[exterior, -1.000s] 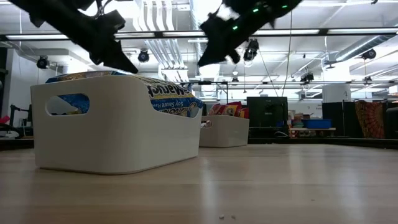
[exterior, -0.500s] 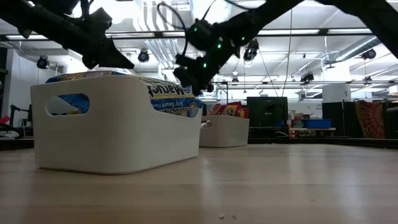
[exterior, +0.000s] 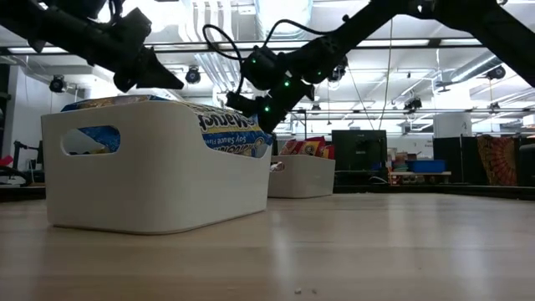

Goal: Sort Maruchan noodles
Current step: Put the orange noodle pack into the transparent bin

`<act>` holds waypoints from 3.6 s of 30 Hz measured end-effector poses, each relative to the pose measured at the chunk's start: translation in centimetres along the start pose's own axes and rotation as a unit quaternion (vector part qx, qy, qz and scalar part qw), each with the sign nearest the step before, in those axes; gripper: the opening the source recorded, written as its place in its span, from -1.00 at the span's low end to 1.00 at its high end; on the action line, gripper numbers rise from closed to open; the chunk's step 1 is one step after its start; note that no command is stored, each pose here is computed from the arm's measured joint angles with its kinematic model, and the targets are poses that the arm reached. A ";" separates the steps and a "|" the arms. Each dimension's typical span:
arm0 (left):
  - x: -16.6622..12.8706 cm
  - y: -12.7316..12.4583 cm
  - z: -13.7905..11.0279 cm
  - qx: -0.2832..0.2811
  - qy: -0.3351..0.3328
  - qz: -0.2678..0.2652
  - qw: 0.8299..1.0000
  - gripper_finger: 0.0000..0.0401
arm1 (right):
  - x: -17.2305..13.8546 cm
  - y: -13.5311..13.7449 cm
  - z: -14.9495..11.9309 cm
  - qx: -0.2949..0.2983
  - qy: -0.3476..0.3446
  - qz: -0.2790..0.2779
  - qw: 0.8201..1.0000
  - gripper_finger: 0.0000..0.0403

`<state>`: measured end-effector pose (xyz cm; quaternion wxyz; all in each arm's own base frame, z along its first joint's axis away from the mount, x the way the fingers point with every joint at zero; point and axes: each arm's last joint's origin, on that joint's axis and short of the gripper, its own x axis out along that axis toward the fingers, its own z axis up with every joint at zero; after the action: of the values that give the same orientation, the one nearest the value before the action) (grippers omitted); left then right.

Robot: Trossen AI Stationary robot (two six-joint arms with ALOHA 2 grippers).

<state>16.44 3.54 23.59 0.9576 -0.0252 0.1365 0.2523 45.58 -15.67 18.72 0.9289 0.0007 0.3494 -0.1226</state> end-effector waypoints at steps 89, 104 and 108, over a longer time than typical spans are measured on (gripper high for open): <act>2.5 -1.6 0.5 -0.036 -0.042 -0.099 0.994 -1.00 | -17.8 10.7 -9.3 0.111 0.203 0.065 0.971 -0.96; 5.9 -4.9 4.0 -0.070 -0.042 -0.137 0.987 -1.00 | -18.5 9.6 -18.0 0.155 -0.012 0.045 0.987 -0.96; 7.6 -5.8 4.7 -0.089 -0.023 -0.133 0.987 -1.00 | -17.9 9.4 -18.9 0.129 0.005 0.000 0.992 -0.96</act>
<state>26.83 2.70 25.94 0.9795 -0.1225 0.0873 0.1340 22.45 -0.84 15.26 0.9193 0.1210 0.3354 -0.1664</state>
